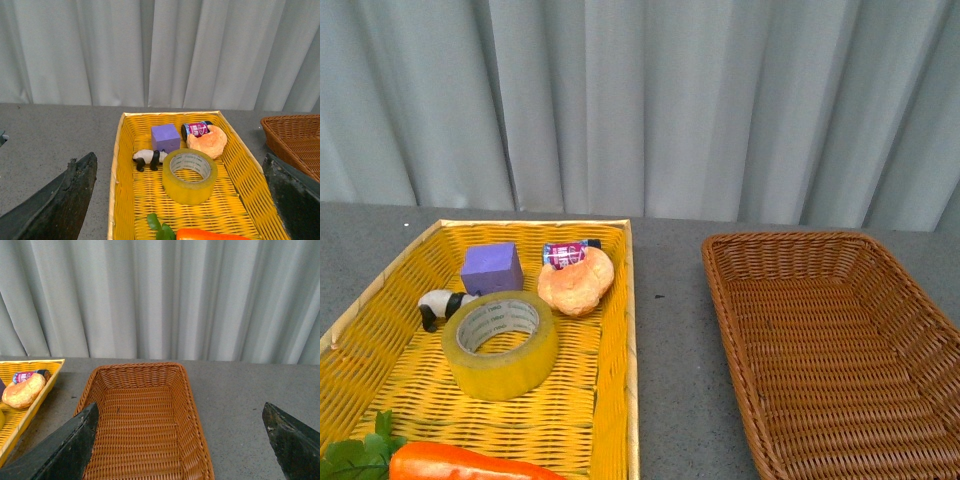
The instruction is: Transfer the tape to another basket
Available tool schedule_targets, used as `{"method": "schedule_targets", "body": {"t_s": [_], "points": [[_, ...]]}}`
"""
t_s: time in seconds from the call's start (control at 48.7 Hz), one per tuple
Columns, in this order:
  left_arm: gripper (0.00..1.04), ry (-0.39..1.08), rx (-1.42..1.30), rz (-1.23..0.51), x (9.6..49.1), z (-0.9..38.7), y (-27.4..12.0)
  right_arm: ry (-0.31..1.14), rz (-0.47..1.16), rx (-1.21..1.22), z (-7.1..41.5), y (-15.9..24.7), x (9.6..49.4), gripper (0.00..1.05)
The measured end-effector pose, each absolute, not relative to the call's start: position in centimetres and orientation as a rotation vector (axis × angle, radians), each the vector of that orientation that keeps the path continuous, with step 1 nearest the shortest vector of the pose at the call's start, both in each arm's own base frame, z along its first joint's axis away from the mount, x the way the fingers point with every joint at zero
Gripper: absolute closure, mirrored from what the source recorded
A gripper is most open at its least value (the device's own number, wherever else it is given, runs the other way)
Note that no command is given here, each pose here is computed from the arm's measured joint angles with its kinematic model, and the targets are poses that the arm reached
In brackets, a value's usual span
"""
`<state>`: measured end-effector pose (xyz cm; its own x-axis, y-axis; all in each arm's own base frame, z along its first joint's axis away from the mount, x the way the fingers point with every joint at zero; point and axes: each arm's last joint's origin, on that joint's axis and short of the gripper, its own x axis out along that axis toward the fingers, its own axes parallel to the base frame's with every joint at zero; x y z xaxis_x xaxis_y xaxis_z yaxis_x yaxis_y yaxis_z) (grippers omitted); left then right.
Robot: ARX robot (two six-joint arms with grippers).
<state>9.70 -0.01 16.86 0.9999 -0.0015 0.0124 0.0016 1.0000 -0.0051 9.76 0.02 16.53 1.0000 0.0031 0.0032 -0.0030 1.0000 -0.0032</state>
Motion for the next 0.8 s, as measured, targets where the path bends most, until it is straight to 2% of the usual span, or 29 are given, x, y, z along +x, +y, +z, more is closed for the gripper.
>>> {"method": "schedule_targets", "body": {"t_s": [0.801], "points": [[0.07,-0.012,-0.005,-0.002,9.7,16.86,-0.01,-0.004,0.003,-0.003,16.55,0.02,9.76,0.09]]}}
